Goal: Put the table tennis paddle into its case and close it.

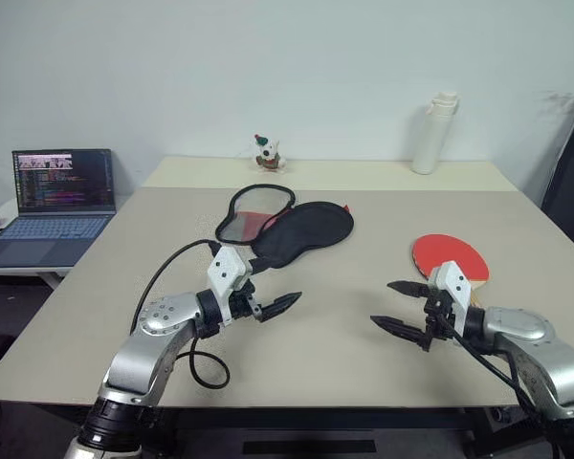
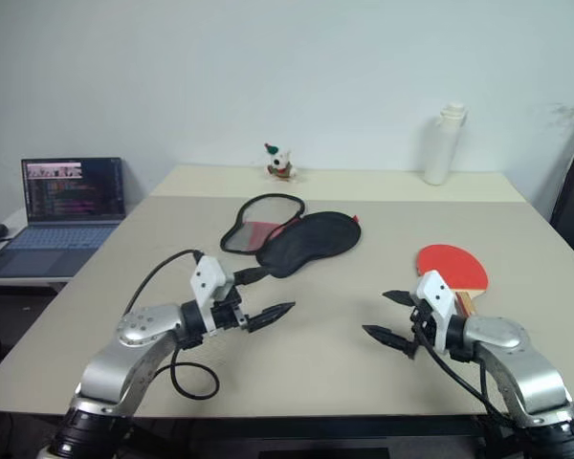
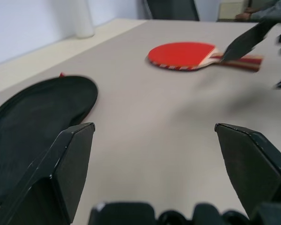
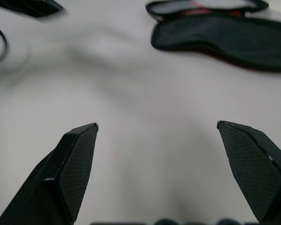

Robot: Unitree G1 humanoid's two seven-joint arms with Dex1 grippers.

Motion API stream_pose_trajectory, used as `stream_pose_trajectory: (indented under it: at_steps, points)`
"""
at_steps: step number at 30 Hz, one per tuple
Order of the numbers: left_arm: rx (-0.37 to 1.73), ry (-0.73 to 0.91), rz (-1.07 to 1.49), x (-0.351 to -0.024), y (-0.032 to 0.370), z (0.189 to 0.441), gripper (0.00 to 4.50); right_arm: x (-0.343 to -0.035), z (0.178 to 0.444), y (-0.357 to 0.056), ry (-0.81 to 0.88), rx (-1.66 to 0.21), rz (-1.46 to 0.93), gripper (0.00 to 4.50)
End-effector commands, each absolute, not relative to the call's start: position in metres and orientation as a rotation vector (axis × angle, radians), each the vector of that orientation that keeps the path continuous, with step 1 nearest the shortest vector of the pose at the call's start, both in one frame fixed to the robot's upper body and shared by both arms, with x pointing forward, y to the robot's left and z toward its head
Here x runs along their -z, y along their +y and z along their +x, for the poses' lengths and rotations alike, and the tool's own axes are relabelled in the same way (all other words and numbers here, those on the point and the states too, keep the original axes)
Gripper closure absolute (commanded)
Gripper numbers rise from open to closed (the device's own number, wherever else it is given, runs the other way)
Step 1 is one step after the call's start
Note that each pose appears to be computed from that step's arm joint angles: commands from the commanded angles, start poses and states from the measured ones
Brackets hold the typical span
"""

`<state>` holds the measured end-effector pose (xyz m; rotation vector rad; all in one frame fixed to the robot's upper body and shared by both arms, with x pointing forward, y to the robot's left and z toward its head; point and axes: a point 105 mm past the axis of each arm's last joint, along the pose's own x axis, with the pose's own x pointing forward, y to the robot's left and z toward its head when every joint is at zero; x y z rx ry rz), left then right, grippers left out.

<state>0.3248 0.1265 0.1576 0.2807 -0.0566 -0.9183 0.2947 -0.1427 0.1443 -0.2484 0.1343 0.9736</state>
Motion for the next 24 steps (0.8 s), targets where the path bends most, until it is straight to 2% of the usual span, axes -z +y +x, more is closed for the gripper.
stream_pose_trajectory:
  at_steps: [1, 4, 14, 18, 24]
  points:
    - [0.893, -0.12, 0.315, -0.171, 0.134, 0.333, 0.0, -0.156, 0.294, -0.149, 0.108, -0.953, -0.272, 0.03]
    - [0.863, -0.122, 0.299, -0.17, 0.141, 0.343, 0.0, -0.155, 0.297, -0.151, 0.107, -0.924, -0.28, 0.03]
    - [0.8, -0.03, 0.34, -0.16, 0.175, 0.389, 0.0, -0.201, 0.298, -0.111, -0.054, -0.996, -0.245, 0.03]
    - [0.754, 0.007, 0.373, -0.151, 0.182, 0.408, 0.0, -0.208, 0.298, -0.1, -0.09, -0.999, -0.228, 0.03]
    - [0.833, 0.094, 0.426, -0.14, 0.157, 0.428, 0.0, -0.213, 0.291, -0.104, -0.106, -0.994, -0.243, 0.03]
